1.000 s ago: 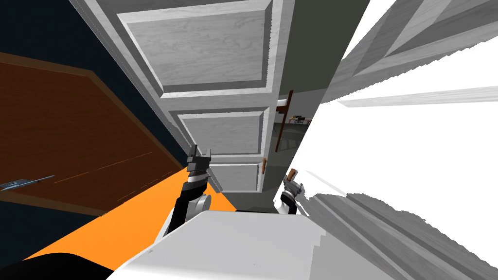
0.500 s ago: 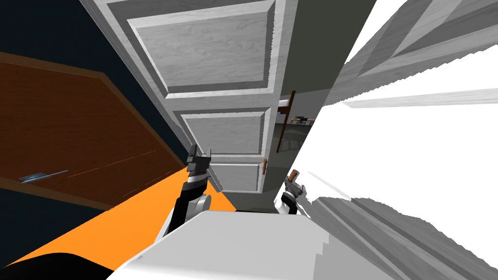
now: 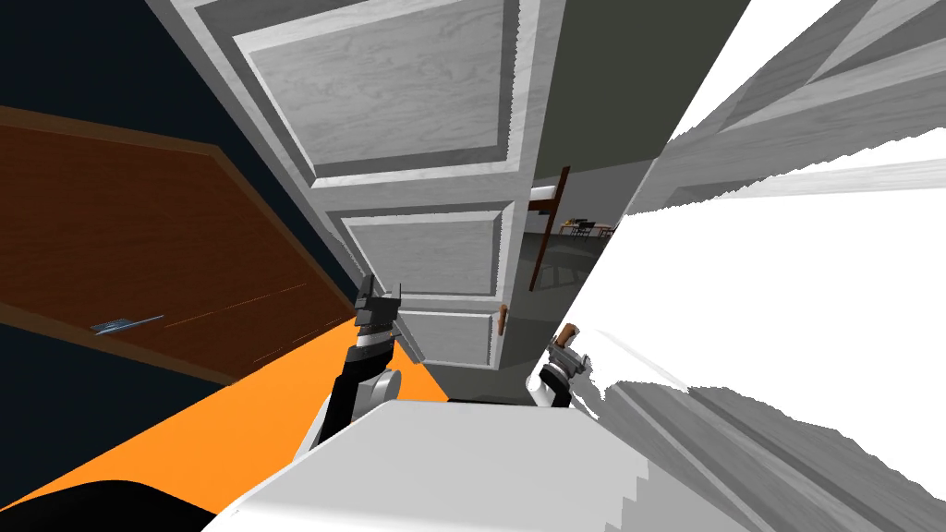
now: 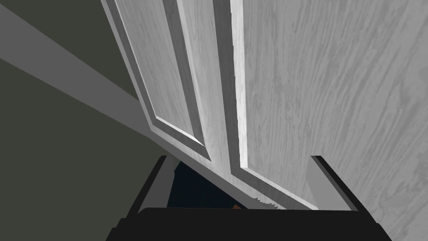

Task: Push the door open

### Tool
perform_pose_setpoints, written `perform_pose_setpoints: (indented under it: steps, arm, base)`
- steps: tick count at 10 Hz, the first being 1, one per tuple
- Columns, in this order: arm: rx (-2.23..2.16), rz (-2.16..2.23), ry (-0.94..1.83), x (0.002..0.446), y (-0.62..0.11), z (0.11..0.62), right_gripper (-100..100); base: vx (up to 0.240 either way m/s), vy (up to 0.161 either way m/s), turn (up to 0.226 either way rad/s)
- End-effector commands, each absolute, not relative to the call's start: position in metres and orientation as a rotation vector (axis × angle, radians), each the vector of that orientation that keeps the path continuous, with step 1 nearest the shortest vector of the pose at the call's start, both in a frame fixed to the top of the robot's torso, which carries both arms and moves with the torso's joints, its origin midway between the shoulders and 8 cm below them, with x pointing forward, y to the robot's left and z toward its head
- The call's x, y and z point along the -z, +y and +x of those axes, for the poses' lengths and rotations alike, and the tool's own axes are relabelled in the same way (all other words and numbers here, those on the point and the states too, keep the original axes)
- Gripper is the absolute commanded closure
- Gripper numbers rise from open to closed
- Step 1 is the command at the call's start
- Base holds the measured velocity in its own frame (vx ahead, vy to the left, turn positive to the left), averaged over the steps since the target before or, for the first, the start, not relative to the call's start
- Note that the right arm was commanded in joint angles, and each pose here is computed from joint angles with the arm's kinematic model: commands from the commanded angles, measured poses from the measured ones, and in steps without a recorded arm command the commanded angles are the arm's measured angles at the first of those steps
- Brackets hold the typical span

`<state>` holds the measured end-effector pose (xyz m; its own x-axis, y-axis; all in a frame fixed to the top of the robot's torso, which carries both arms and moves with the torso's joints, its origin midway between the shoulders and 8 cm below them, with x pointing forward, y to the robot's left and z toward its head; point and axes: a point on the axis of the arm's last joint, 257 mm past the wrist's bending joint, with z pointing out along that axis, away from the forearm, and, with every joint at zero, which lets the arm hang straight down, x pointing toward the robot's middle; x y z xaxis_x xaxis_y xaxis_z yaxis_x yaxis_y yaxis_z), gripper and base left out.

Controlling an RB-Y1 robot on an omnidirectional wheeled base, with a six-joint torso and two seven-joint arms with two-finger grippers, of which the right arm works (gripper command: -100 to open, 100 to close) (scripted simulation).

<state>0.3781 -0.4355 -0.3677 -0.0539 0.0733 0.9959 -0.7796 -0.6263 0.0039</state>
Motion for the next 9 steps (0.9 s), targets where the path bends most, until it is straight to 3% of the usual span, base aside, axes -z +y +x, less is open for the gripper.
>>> perform_pose_setpoints:
  steps: [1, 6, 9]
  arm:
    - [-1.709, 1.565, -0.764, 0.372, -0.454, 0.361, 100]
    - [-1.625, 1.514, -0.823, 0.376, -0.478, 0.339, 100]
    - [-1.641, 1.501, -0.833, 0.371, -0.478, 0.341, 100]
  base:
    - [0.014, -0.007, 0.014]
    - [0.025, -0.042, 0.083]
    - [0.005, -0.015, -0.007]
